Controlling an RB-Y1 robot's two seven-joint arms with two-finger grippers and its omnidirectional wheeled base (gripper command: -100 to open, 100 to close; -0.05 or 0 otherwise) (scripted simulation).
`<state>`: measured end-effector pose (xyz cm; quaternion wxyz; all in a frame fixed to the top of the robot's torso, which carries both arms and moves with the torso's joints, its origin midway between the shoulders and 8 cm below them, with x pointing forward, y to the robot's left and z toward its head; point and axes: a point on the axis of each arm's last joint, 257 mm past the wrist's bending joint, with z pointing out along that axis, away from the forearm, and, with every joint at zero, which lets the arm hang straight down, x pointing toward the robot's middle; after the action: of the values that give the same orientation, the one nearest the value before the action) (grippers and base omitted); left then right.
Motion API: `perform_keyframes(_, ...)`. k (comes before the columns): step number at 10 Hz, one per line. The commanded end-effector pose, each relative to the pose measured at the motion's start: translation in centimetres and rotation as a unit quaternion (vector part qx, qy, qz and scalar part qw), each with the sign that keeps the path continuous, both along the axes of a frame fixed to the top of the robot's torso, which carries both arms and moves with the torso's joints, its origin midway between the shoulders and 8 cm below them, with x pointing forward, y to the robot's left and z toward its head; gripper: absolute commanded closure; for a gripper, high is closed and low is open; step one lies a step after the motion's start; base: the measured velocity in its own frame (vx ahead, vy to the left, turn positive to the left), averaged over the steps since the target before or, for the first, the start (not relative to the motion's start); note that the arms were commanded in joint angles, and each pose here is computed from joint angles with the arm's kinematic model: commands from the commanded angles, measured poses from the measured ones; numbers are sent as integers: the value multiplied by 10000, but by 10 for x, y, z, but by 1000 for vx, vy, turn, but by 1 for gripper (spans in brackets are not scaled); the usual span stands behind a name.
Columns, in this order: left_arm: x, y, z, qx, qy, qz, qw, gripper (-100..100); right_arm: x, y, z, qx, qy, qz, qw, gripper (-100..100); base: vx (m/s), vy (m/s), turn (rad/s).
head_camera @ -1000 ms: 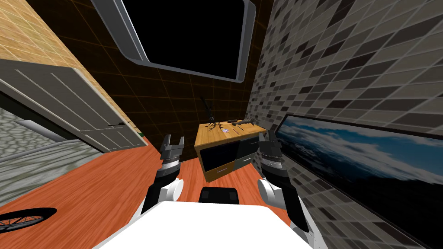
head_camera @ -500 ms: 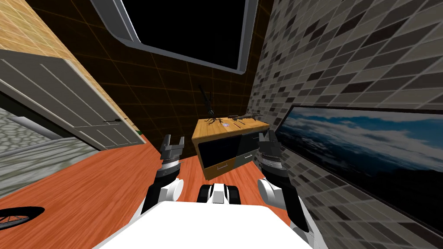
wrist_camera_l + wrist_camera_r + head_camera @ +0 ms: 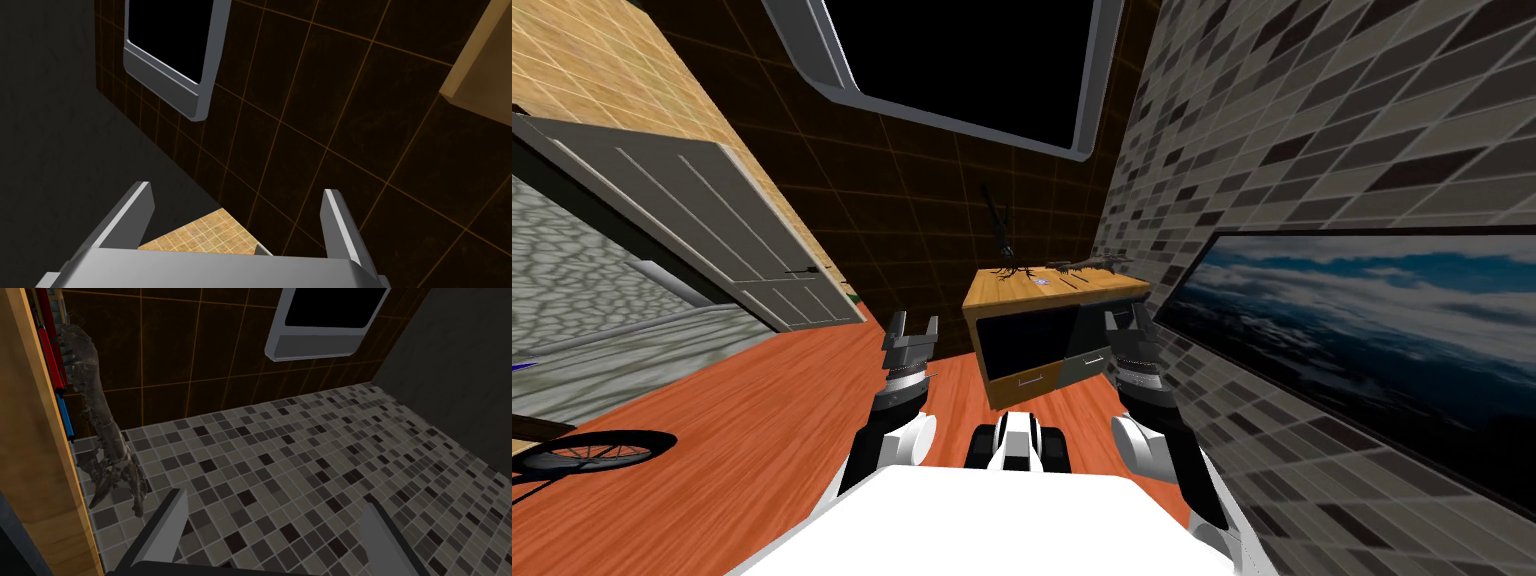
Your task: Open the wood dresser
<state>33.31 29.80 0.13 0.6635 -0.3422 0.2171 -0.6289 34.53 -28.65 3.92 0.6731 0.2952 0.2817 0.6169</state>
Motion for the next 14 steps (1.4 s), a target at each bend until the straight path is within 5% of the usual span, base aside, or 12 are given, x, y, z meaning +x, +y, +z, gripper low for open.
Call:
perform_keyframes(1,0,0,0,0,0,0,10000,0,4,-8,-8,344,68,263,9990,-100,-24,12,123)
perform_keyframes(8,0,0,0,0,0,0,10000,0,11,-29,-28,1239,181,761,9892,-100,-24,9,102)
perform_keyframes(14,0,0,0,0,0,0,10000,0,17,-56,-52,2306,211,1205,9653,-100,-30,13,133)
